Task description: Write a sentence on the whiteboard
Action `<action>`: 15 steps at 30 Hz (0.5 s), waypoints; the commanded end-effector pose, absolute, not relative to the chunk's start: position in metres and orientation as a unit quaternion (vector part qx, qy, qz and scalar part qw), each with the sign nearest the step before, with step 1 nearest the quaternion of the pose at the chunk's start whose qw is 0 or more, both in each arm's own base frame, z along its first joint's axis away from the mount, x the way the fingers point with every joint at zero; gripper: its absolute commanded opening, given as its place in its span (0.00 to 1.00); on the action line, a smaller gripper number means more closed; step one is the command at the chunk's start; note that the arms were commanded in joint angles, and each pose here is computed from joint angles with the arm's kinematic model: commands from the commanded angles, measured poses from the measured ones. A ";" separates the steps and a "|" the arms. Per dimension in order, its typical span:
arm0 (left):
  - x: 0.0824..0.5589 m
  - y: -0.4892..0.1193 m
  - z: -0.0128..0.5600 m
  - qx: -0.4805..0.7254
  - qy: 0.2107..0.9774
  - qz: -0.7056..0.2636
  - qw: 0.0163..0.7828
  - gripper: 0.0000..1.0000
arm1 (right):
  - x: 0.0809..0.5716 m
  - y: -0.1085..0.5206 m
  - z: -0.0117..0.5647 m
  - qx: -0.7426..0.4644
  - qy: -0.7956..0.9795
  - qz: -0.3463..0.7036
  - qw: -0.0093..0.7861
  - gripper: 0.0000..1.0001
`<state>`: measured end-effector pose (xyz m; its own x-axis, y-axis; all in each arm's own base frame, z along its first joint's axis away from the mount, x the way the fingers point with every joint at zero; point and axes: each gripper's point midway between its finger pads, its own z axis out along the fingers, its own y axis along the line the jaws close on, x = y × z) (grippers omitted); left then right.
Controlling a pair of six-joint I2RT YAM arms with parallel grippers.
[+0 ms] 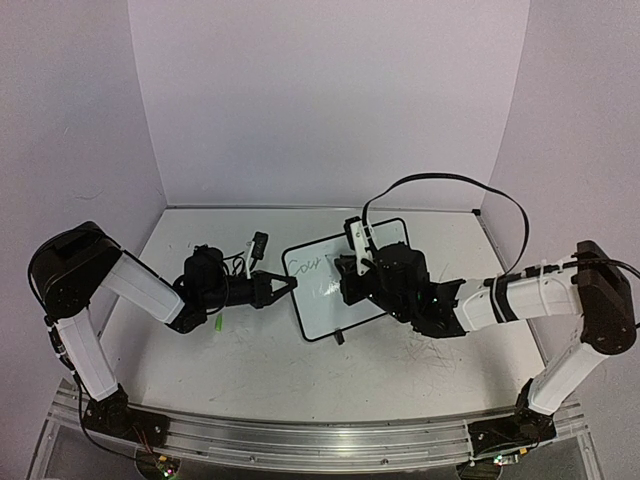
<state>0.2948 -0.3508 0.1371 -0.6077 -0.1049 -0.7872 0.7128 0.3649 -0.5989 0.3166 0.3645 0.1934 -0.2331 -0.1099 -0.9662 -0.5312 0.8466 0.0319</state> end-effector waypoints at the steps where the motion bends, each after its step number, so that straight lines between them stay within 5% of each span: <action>1: 0.296 -0.349 0.135 0.204 0.739 -0.517 0.380 0.00 | 0.326 0.369 0.206 -0.196 0.756 0.181 0.598 0.00; 15: 0.297 -0.350 0.136 0.204 0.738 -0.518 0.382 0.00 | 0.316 0.368 0.196 -0.215 0.761 0.192 0.582 0.00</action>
<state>0.2948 -0.3509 0.1371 -0.6075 -0.1046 -0.7874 0.7132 0.3646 -0.5987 0.3158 0.3661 0.1939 -0.2316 -0.1114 -0.9664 -0.5402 0.8409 0.0325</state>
